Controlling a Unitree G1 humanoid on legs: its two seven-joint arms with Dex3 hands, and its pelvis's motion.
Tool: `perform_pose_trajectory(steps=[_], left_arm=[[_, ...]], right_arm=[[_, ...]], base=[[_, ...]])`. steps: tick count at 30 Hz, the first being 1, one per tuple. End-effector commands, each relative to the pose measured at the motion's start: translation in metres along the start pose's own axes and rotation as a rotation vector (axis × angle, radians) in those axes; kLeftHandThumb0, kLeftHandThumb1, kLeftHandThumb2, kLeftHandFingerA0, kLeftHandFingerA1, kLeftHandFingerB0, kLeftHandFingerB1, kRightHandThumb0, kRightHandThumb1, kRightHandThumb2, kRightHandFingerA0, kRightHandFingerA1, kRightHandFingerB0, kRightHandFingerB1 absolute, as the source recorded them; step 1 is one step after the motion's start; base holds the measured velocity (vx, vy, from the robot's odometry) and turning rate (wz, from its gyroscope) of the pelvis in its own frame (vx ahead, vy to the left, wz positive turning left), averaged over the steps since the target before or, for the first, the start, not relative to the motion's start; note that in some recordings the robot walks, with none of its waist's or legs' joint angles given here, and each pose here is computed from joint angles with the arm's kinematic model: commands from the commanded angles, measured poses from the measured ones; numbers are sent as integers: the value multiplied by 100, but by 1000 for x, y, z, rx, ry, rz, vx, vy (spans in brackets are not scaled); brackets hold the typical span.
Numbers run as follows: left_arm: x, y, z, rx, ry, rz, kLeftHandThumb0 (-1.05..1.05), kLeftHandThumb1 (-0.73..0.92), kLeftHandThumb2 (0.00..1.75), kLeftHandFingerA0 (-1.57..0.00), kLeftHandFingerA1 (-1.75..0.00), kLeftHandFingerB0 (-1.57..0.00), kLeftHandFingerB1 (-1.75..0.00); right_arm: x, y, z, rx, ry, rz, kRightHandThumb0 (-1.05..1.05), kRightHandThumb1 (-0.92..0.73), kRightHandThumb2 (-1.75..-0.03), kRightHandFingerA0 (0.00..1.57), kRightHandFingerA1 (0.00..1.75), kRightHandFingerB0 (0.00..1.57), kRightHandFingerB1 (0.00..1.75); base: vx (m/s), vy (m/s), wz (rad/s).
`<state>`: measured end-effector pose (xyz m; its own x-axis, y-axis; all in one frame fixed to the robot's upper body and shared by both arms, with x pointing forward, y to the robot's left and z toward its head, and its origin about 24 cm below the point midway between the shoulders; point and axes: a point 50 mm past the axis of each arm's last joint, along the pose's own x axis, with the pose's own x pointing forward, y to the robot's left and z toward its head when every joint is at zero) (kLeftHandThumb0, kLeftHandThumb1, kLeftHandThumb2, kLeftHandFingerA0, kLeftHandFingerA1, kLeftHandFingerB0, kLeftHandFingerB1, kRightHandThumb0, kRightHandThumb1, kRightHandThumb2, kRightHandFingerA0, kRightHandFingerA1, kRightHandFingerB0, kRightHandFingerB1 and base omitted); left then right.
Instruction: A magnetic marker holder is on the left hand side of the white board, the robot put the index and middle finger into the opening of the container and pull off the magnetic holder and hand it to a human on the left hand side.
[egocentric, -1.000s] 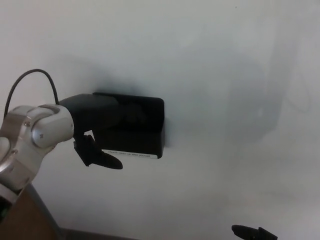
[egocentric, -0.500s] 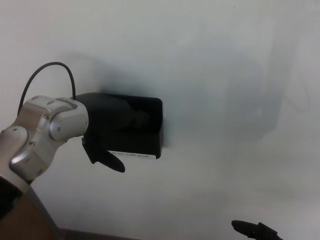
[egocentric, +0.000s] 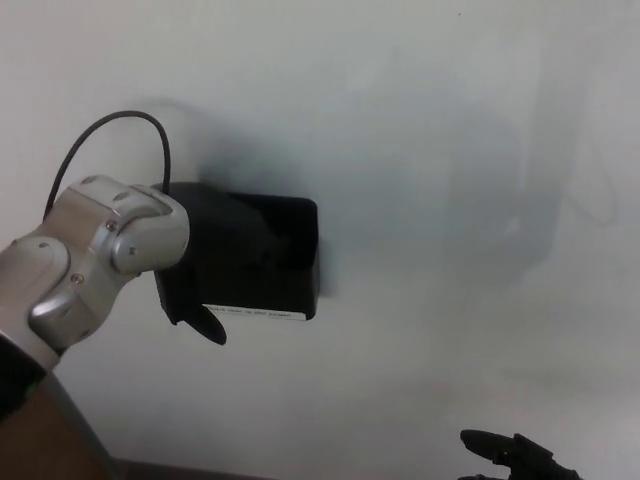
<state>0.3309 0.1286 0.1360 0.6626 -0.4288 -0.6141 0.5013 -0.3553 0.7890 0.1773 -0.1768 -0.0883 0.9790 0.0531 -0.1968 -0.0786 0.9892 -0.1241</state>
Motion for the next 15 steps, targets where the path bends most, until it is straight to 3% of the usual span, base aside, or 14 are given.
perform_pose_trajectory(steps=[1, 2, 3, 5, 6, 7, 10, 11, 13, 14, 15], left_arm=[[4, -9, 2, 99, 84, -141, -22, 51, 55, -88, -70, -88, -55], [5, -10, 4, 103, 90, -156, -22, 51, 55, -88, -70, -88, -55], [6, -11, 4, 111, 100, -158, -18, 56, 57, -75, -117, -85, -57], [8, -12, 6, 122, 118, -162, -18, 56, 57, -75, -117, -85, -57], [12, -18, 8, 121, 115, -159, -20, 65, 60, -67, -129, -71, -68], [14, -22, 9, 126, 108, -150, -21, 67, 60, -62, -150, -69, -84], [15, -25, 10, 133, 101, -138, -21, 67, 60, -62, -150, -69, -84], [16, -25, 10, 117, 90, -134, -21, 68, 66, -69, -140, -70, -110], [17, -25, 9, 96, 78, -129, -21, 68, 66, -69, -140, -70, -110], [19, -27, 8, 33, 57, -134, -20, 69, 74, -65, -163, -63, -147], [21, -28, 8, -6, 41, -138, -18, 68, 76, -64, -168, -61, -153]], right_arm=[[0, -6, -1, 0, 11, -14, -55, -72, -62, 75, 49, 65, 45], [0, -6, -1, -1, 11, -14, -55, -72, -62, 75, 49, 65, 45], [0, -6, -1, 1, 12, -14, -54, -72, -62, 74, 49, 64, 45], [0, -7, -1, 3, 13, -15, -54, -72, -62, 74, 49, 64, 45], [0, -7, -1, 0, 12, -13, -55, -72, -62, 75, 49, 64, 45], [0, -7, -1, 1, 12, -12, -55, -72, -62, 75, 49, 64, 45], [0, -7, -1, 5, 12, -13, -55, -72, -62, 75, 49, 64, 45], [1, -7, 0, 4, 8, -16, -54, -72, -62, 77, 50, 64, 45], [3, -8, 1, 3, 4, -20, -54, -72, -62, 77, 50, 64, 45], [3, -8, 1, 8, 7, -23, -55, -72, -62, 78, 50, 64, 45], [4, -9, 1, 9, 7, -24, -54, -73, -62, 78, 50, 64, 45]], base=[[0, 0, 0], [0, 0, 0], [0, 0, 0], [0, 0, 0], [0, 0, 0], [0, 0, 0], [0, 0, 0], [0, 0, 0], [0, 0, 0], [0, 0, 0], [0, 0, 0]])
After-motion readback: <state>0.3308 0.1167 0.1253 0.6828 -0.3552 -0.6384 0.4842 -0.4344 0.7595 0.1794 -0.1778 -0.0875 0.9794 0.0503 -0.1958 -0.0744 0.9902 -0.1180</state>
